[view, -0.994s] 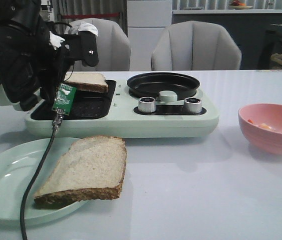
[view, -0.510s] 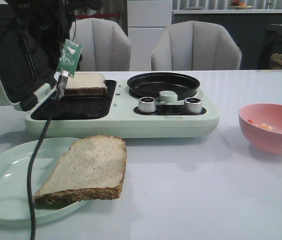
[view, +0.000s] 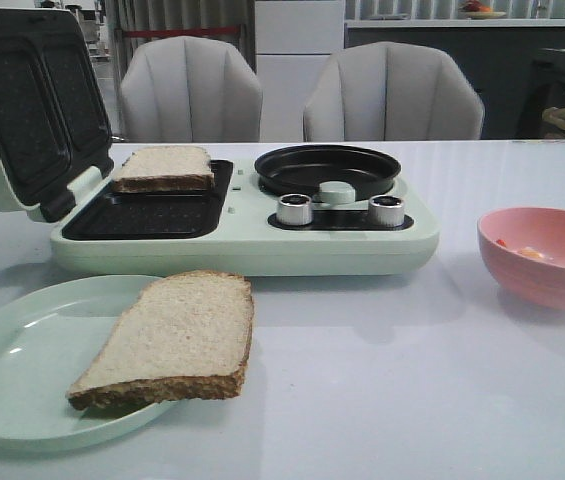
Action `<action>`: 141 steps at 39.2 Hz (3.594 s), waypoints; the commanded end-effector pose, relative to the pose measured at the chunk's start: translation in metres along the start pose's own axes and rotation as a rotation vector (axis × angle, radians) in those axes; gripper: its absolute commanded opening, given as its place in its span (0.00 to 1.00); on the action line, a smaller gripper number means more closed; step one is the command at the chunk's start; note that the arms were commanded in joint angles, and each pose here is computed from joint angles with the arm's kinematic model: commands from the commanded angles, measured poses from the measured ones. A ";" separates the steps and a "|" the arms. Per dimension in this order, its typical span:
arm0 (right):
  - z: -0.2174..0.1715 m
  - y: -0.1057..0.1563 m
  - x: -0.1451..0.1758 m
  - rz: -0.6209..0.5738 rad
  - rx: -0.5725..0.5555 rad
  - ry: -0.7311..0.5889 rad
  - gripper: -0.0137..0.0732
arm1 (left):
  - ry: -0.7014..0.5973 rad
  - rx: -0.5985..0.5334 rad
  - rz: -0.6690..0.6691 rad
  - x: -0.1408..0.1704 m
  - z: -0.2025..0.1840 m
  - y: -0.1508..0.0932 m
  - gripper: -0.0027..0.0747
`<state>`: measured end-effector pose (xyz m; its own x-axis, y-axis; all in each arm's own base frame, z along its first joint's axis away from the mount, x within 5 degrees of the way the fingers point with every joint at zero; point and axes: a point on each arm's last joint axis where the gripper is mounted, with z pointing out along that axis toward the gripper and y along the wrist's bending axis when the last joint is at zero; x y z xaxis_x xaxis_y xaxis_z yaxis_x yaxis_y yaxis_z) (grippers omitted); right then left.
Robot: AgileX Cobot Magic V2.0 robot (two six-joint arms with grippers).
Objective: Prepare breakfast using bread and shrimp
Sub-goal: 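Release the bread and withdraw the left gripper, then reach the right gripper to the remaining bread slice on the plate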
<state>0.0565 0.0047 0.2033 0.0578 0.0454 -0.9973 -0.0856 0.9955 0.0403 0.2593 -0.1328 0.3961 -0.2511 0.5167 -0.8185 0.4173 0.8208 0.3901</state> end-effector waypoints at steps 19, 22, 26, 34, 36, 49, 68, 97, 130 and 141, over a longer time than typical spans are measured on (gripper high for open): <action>-0.003 0.000 -0.015 -0.010 -0.001 -0.118 0.32 | -0.214 -0.065 -0.300 0.107 -0.158 0.012 0.86; -0.003 0.000 -0.015 -0.010 -0.001 -0.118 0.32 | -0.259 -0.066 -0.319 0.123 -0.173 0.006 0.86; -0.003 0.000 -0.015 -0.010 -0.001 -0.118 0.32 | -0.301 -0.071 -0.329 0.143 -0.185 -0.002 0.86; -0.003 0.000 -0.015 -0.010 -0.001 -0.118 0.32 | -0.341 -0.059 -0.363 0.177 -0.198 -0.018 0.86; -0.003 0.000 -0.015 -0.010 -0.001 -0.118 0.32 | -0.324 -0.044 -0.379 0.186 -0.198 -0.022 0.86; -0.003 0.000 -0.015 -0.010 -0.001 -0.118 0.32 | -0.426 -0.030 -0.413 0.212 -0.197 -0.036 0.86; -0.003 0.001 -0.020 0.036 -0.009 -0.176 0.32 | -0.440 -0.031 -0.414 0.212 -0.196 -0.037 0.86; 0.042 0.007 -0.082 0.133 -0.010 0.302 0.35 | -0.460 -0.035 -0.414 0.210 -0.196 -0.036 0.86; 0.184 0.113 -0.034 0.362 -0.330 1.017 0.77 | -0.460 -0.035 -0.414 0.210 -0.196 -0.036 0.86; 0.218 0.143 -0.002 0.532 -0.474 1.070 0.77 | -0.460 -0.035 -0.414 0.210 -0.196 -0.036 0.86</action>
<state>0.2504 0.1547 0.2117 -0.9216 0.0725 -0.3813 -0.1710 0.8061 0.5666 0.0249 -0.0071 0.2764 -0.0897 0.0625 -0.9940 0.3319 0.9428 0.0293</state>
